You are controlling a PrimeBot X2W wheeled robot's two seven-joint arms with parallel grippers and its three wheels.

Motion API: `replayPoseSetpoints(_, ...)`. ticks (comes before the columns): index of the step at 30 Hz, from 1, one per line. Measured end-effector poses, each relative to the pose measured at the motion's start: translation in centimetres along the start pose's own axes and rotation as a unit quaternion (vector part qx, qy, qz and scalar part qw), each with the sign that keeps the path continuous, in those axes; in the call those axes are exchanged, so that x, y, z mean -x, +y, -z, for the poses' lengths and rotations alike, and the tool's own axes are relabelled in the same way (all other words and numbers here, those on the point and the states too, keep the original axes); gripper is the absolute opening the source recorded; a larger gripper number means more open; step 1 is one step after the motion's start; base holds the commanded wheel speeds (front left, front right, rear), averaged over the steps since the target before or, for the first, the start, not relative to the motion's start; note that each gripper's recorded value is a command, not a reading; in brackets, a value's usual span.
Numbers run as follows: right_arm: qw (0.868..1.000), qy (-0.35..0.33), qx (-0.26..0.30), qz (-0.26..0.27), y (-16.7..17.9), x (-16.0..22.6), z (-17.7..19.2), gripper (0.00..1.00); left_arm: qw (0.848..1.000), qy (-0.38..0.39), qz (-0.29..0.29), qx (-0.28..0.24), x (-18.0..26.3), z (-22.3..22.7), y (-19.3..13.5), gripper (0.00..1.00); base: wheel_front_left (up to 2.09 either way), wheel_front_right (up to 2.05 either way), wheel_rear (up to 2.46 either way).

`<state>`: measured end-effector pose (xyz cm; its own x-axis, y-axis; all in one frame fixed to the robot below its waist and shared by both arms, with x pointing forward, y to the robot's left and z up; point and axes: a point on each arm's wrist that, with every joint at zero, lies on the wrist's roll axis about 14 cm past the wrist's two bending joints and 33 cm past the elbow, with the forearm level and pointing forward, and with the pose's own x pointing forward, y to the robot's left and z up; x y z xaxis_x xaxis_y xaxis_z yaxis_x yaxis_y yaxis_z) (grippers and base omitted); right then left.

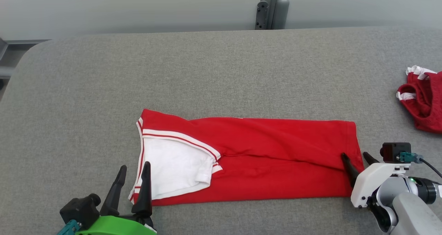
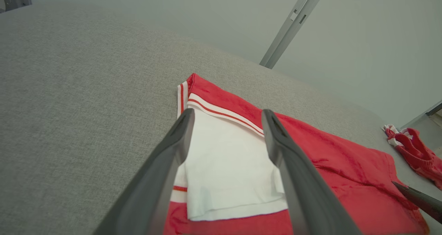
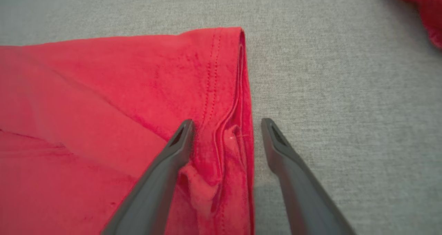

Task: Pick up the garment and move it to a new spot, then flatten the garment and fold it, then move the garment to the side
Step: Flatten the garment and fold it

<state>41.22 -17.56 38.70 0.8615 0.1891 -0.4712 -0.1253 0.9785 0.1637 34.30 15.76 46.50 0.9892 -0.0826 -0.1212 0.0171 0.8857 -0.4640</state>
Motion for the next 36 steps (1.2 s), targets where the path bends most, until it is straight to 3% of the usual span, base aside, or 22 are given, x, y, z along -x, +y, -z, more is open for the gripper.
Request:
replayPoseSetpoints(5,1.0,0.024,0.003,-0.002,0.2,0.0,1.2,1.0,1.0,-0.002,-0.003,0.002,-0.1,-0.1,0.2,1.0,0.0,0.0,0.0)
replayPoseSetpoints(6,1.0,0.027,0.002,-0.003,0.3,-0.1,1.3,0.88,1.0,-0.002,-0.002,0.001,-0.1,-0.1,0.1,1.0,0.0,0.0,0.0)
replayPoseSetpoints(7,1.0,0.03,0.003,-0.004,0.3,-0.1,1.3,0.48,1.0,-0.002,-0.002,0.002,-0.2,0.0,0.1,1.0,0.0,0.0,0.0)
replayPoseSetpoints(9,0.999,0.034,0.0,-0.006,0.4,0.0,1.4,0.04,1.0,-0.002,0.002,0.003,-0.3,0.0,-0.1,1.0,0.0,0.0,0.0)
replayPoseSetpoints(10,0.999,0.037,-0.001,-0.007,0.5,0.0,1.5,0.0,1.0,-0.002,0.003,0.003,-0.3,0.0,-0.2,1.0,0.0,0.0,0.0)
replayPoseSetpoints(18,1.0,0.015,-0.012,0.002,-0.5,0.3,-0.1,0.0,1.0,-0.001,0.017,0.0,-0.8,0.0,-0.9,1.0,0.0,0.0,0.0)
replayPoseSetpoints(29,0.994,-0.052,-0.005,0.094,-9.2,4.2,-5.3,0.0,0.998,-0.005,0.05,-0.023,-2.1,-0.3,-2.5,1.0,0.0,0.0,0.0)
replayPoseSetpoints(36,0.993,-0.092,-0.015,0.071,-7.8,5.3,-7.9,0.0,0.997,-0.021,0.054,-0.05,-2.7,-1.3,-2.5,1.0,0.0,0.0,0.0)
